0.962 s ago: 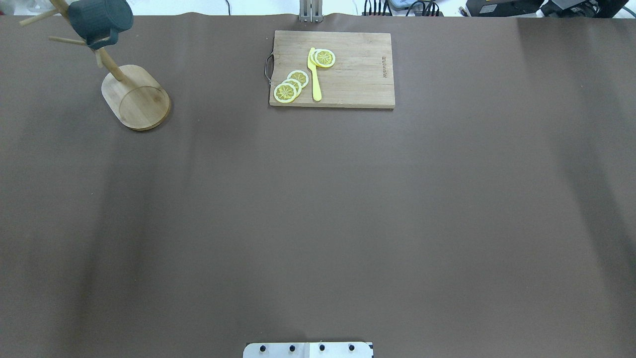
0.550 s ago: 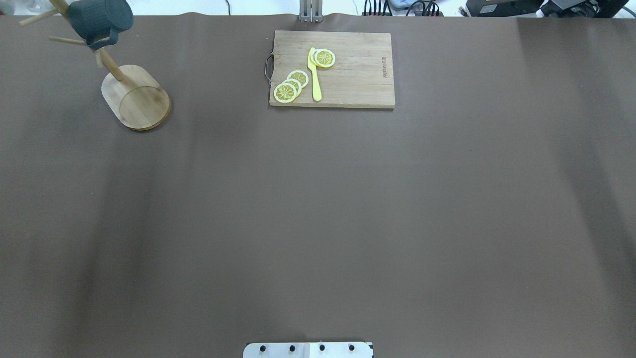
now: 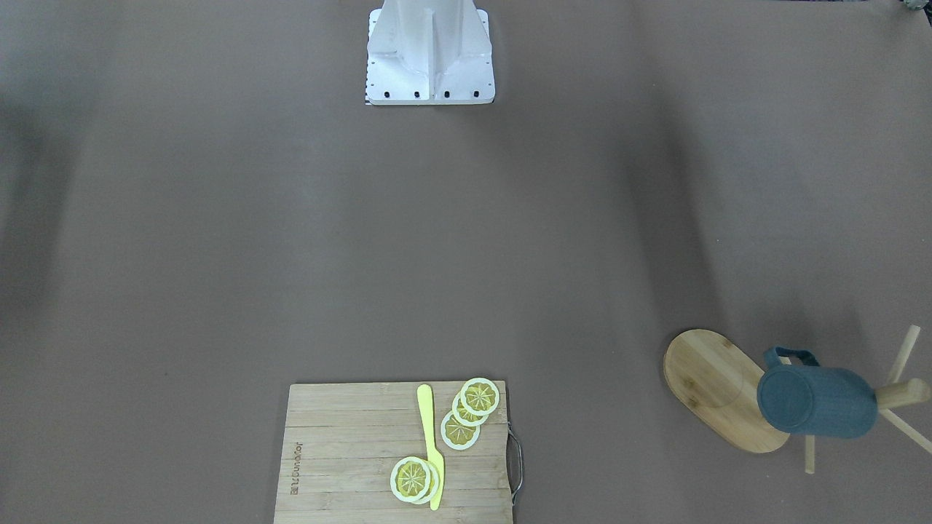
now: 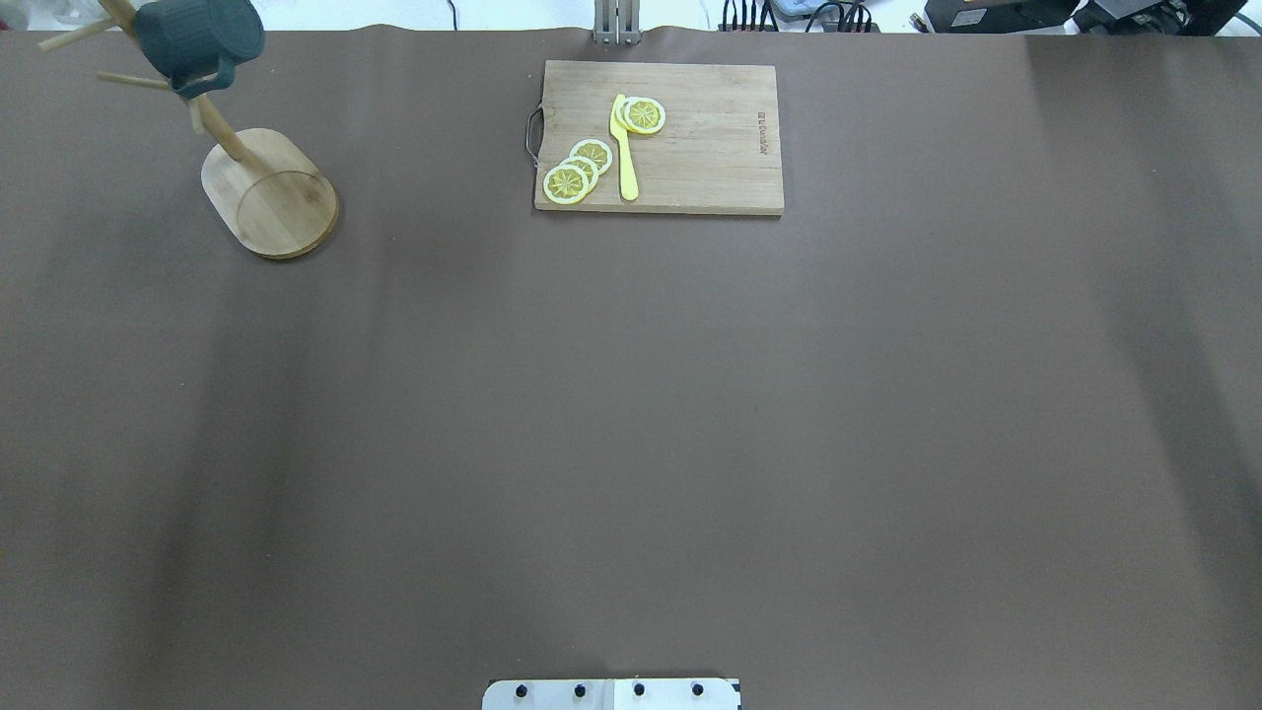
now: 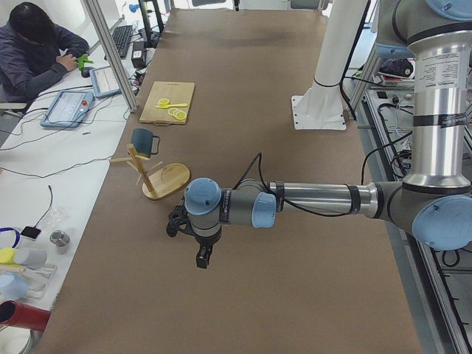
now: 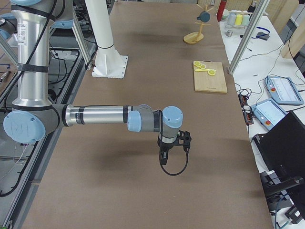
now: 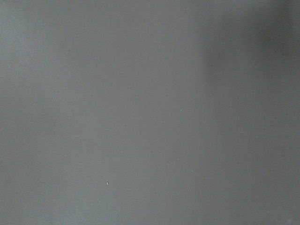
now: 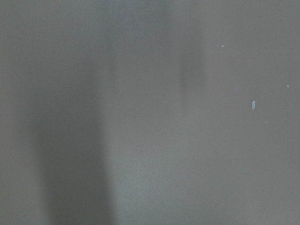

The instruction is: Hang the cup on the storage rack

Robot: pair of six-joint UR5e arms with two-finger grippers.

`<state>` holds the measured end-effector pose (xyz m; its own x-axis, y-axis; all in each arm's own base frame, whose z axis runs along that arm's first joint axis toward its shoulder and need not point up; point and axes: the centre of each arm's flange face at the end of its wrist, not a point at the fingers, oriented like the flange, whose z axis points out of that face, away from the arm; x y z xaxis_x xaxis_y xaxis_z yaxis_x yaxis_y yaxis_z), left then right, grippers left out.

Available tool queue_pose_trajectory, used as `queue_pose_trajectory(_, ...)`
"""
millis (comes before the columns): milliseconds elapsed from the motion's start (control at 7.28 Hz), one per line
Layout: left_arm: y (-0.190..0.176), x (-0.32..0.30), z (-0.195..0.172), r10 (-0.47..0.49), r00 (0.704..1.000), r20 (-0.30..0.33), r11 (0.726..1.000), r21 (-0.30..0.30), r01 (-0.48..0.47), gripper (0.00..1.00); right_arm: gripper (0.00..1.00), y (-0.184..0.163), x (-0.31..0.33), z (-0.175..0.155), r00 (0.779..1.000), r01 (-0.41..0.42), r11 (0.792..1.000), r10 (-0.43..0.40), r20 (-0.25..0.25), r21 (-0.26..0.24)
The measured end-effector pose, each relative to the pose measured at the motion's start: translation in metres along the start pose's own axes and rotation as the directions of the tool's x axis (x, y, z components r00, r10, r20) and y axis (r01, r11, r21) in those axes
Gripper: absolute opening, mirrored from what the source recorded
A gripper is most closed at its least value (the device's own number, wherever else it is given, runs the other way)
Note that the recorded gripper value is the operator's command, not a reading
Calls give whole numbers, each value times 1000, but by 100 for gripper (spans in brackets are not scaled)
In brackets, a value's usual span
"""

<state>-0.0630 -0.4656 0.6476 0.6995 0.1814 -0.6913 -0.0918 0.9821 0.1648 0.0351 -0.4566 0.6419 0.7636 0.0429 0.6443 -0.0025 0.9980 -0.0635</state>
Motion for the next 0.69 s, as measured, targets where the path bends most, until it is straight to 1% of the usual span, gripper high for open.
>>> queue_pose_trajectory(687, 6, 3, -3, 3, 1000, 2, 1000, 5, -3, 99, 100, 1, 0, 1, 1000, 1, 1000, -1, 1, -1)
